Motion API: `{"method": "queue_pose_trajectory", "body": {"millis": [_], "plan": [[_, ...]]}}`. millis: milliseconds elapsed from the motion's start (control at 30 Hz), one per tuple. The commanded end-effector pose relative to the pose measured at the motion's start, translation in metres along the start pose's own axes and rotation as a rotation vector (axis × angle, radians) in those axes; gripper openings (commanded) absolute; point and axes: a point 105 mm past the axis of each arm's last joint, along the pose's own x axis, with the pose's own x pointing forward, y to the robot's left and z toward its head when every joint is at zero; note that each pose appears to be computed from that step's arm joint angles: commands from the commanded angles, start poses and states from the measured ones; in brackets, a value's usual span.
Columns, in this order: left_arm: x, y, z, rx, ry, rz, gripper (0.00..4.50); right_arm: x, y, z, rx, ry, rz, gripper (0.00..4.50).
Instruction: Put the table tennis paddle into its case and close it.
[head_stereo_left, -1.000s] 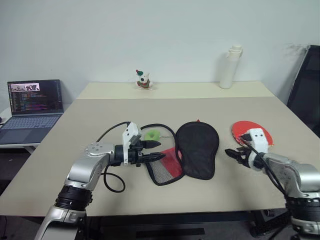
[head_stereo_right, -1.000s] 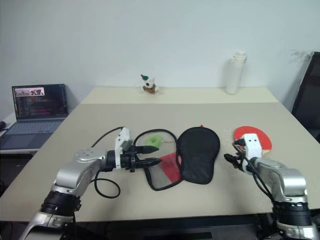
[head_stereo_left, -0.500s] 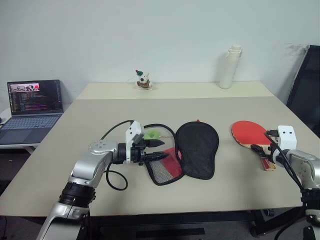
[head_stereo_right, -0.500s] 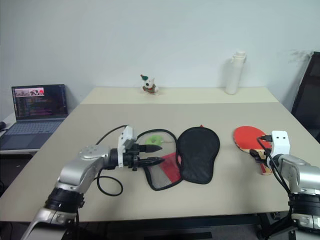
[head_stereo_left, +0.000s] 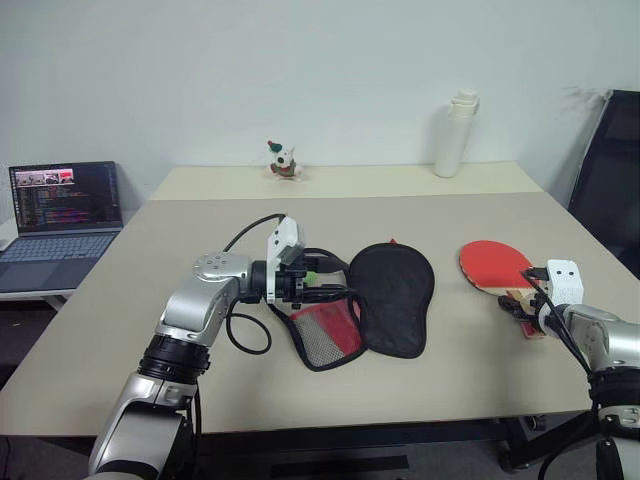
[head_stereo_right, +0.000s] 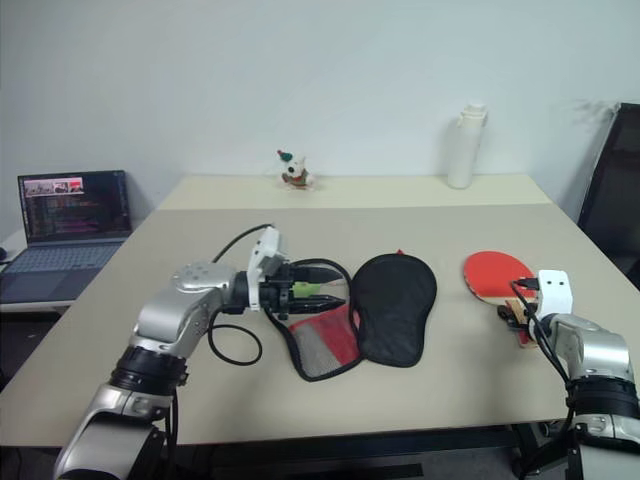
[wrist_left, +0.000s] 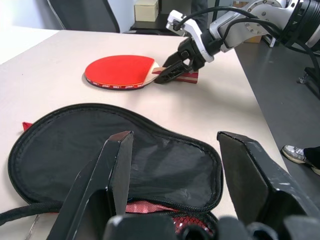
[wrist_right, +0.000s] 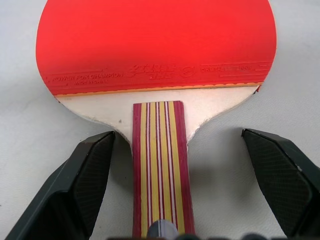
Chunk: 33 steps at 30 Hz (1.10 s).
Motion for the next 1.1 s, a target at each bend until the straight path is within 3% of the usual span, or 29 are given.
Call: {"method": "queue_pose_trajectory", "body": {"millis": [33, 267, 367, 500, 700, 967, 1100], "plan": [[-0.002, 0.001, 0.011, 0.053, -0.016, -0.002, 2.91, 0.004, 0.004, -0.003, -0.008, 0.006, 0.012, 4.09], [-0.015, 0.003, 0.004, 0.03, -0.002, 0.057, 2.91, 0.004, 0.009, 0.003, 0.014, -0.03, 0.003, 1.86], [-0.023, 0.003, 0.0, 0.016, 0.005, 0.089, 2.91, 0.002, 0.011, 0.01, 0.033, -0.056, 0.008, 1.22], [-0.034, 0.002, -0.007, -0.004, 0.02, 0.132, 2.91, -0.008, 0.018, 0.03, 0.033, -0.124, 0.025, 1.17], [-0.051, -0.002, -0.015, -0.036, 0.04, 0.198, 2.91, -0.045, 0.077, 0.073, 0.061, -0.245, 0.175, 1.16], [-0.052, -0.005, -0.017, -0.047, 0.042, 0.213, 2.91, -0.068, 0.19, 0.051, 0.194, -0.188, 0.359, 1.15], [-0.049, -0.004, -0.017, -0.047, 0.041, 0.21, 2.91, -0.066, 0.215, 0.038, 0.215, -0.148, 0.373, 1.15]]}}
